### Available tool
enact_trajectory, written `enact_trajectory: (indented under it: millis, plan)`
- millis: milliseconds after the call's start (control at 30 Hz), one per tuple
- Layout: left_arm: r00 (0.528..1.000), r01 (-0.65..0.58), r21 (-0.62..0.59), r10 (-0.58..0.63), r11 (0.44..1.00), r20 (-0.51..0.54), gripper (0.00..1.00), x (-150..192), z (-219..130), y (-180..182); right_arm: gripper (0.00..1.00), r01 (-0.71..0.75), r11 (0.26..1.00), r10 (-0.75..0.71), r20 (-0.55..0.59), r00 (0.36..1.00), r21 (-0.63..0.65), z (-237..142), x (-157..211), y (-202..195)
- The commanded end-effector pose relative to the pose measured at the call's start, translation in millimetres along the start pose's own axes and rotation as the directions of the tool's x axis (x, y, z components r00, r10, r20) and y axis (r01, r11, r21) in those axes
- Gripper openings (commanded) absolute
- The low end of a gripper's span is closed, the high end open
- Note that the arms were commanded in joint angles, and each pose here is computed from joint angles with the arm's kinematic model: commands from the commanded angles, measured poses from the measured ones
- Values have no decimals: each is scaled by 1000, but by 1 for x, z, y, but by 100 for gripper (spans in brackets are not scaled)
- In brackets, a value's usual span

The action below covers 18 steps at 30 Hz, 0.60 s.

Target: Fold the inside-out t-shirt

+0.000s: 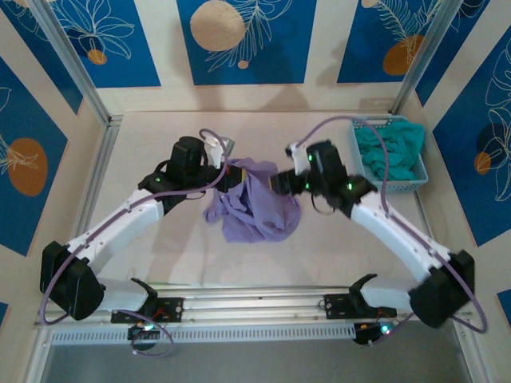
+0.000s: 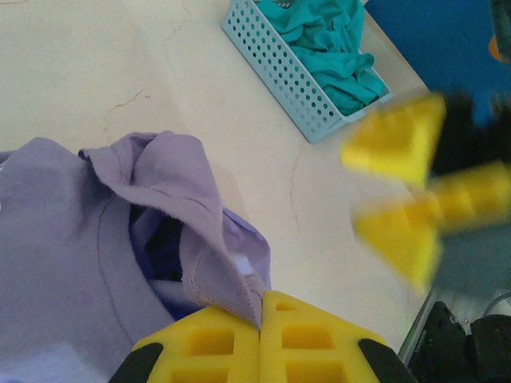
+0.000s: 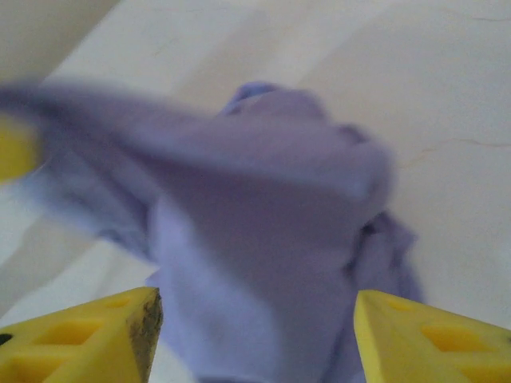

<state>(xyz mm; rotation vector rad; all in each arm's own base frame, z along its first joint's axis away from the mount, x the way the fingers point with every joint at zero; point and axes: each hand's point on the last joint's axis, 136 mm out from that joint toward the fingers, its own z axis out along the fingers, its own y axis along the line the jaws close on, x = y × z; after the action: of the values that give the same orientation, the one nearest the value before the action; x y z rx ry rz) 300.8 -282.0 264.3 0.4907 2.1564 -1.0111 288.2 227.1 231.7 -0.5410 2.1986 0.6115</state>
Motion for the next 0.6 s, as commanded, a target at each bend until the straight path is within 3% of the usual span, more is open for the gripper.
enact_trajectory:
  millis: [0,100,233,267,367,400,567]
  plan:
    - [998,35,12,-36,999,48,0,-20,-15,-13,67,32,999,-28,97,995,-42,12,15,24]
    - [997,38,19,-39,999,65,0,-25,-21,-17,68,16,995,-9,74,997,-94,46,47,44]
    - [996,28,22,-29,999,81,0,-29,-31,-23,67,30,999,-33,80,996,39,87,55,33]
    - [996,21,17,-23,1000,83,0,-29,-33,-24,63,26,996,-33,86,996,83,93,53,24]
    - [995,9,-14,-7,1000,98,0,-34,-42,-21,28,46,990,-62,125,990,132,84,32,8]
    - [994,6,-22,-4,1000,105,0,-36,-45,-21,21,65,990,-83,138,987,127,74,25,7]
    - [981,-35,-42,42,999,189,0,-60,-69,-25,7,155,987,-142,220,965,-43,-4,-12,25]
